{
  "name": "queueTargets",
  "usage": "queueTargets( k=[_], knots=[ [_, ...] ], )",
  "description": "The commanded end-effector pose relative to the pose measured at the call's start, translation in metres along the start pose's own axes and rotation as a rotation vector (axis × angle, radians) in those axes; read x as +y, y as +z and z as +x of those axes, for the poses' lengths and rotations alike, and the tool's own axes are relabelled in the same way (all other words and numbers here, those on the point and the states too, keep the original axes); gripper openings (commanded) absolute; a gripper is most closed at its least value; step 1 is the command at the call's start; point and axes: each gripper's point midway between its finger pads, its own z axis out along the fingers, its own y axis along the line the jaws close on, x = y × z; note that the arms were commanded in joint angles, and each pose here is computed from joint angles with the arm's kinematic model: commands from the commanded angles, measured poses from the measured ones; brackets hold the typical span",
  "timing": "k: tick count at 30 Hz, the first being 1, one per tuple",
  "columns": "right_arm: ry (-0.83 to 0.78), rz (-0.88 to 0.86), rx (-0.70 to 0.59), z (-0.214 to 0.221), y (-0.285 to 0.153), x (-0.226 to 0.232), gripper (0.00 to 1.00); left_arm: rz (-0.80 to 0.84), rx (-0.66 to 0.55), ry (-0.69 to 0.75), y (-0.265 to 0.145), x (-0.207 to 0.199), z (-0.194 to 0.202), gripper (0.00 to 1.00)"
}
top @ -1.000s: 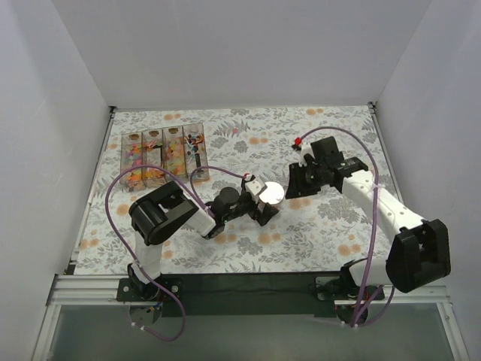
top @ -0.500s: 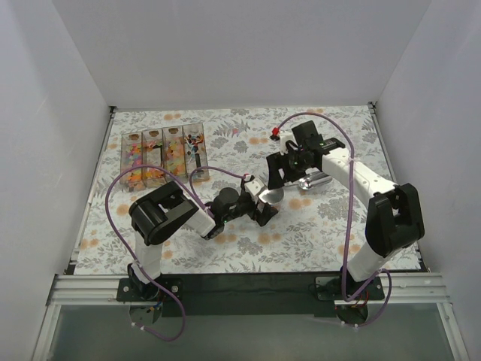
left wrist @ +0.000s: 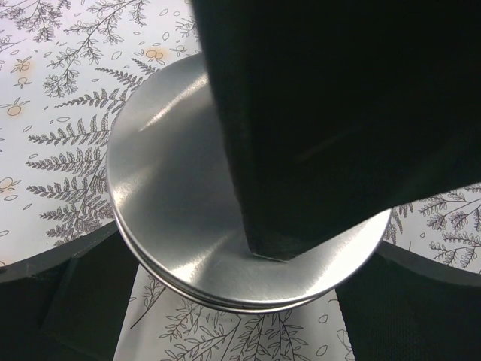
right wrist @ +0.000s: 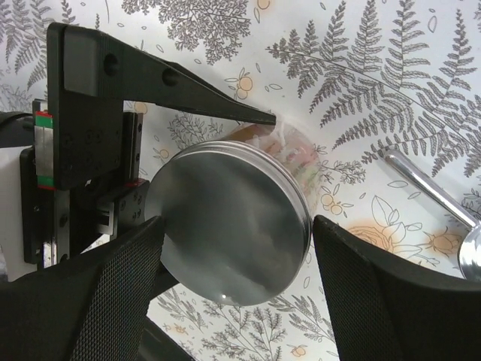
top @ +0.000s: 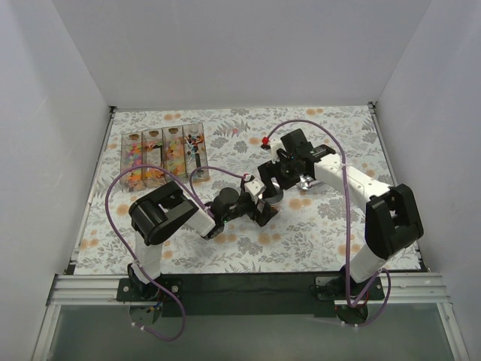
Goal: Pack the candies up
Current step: Screw the bottle lid onto the packing bottle.
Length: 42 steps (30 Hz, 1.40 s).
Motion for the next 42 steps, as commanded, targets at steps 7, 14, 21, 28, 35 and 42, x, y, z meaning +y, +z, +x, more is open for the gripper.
queueTargets(
  k=[7,14,21,28,35,42],
  knots=[
    [0.037,0.138,0.039,0.024,-0.003,-0.017,0.79,-0.036,0.193,-0.046,-0.017,0.004,0.057,0.96],
    [-0.001,0.058,-0.121,-0.035,-0.035,-0.005,0.69,-0.04,0.195,-0.045,-0.017,0.004,0.058,0.96],
    [-0.041,0.013,-0.091,-0.033,-0.029,-0.002,0.59,-0.039,0.192,-0.048,-0.017,0.004,0.057,0.96],
    [-0.058,0.016,-0.054,-0.022,-0.017,-0.008,0.45,-0.042,0.191,-0.051,-0.017,0.005,0.056,0.96],
    [-0.045,-0.013,-0.001,0.001,-0.007,-0.007,0.39,-0.042,0.196,-0.058,-0.018,0.004,0.058,0.96],
    [-0.046,0.041,-0.007,0.01,-0.014,-0.013,0.42,-0.047,0.2,-0.06,-0.017,0.005,0.059,0.96]
  ],
)
